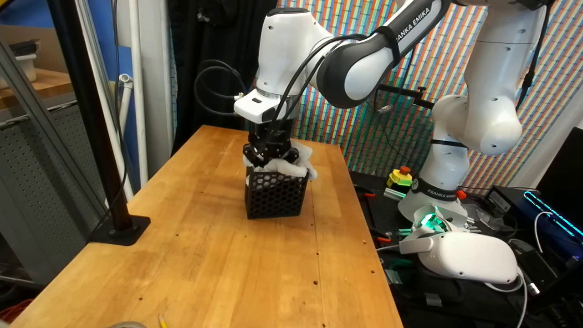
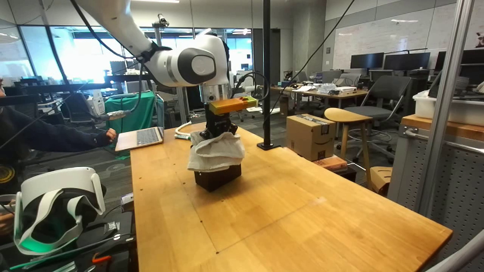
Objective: Place the towel in the basket
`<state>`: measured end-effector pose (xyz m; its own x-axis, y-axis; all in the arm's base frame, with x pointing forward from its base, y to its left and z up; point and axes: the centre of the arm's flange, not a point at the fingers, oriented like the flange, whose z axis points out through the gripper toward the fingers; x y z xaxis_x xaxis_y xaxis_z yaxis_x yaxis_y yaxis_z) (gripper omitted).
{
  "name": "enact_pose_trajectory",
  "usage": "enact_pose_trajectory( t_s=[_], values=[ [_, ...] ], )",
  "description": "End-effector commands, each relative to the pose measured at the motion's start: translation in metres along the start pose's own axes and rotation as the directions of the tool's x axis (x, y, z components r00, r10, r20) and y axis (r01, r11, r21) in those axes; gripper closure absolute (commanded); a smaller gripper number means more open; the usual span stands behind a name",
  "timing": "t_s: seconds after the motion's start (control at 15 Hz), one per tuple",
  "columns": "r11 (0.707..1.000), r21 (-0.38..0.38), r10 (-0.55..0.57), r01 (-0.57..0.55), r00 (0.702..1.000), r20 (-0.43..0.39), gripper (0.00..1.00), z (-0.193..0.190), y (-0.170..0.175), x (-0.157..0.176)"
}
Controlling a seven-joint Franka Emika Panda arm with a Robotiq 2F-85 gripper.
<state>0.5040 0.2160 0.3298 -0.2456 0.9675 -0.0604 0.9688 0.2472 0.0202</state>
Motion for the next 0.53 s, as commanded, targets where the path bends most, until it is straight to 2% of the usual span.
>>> enact_pose_trajectory(
  t_s=[0.0,0.47],
  values=[
    [1.0,0.004,-0.014,0.014,0.999,-0.032,0.95,0.011,0.015,-0.008],
    [1.0,0.017,-0.019,0.02,0.998,-0.063,0.95,0.036,0.032,-0.026]
  ],
)
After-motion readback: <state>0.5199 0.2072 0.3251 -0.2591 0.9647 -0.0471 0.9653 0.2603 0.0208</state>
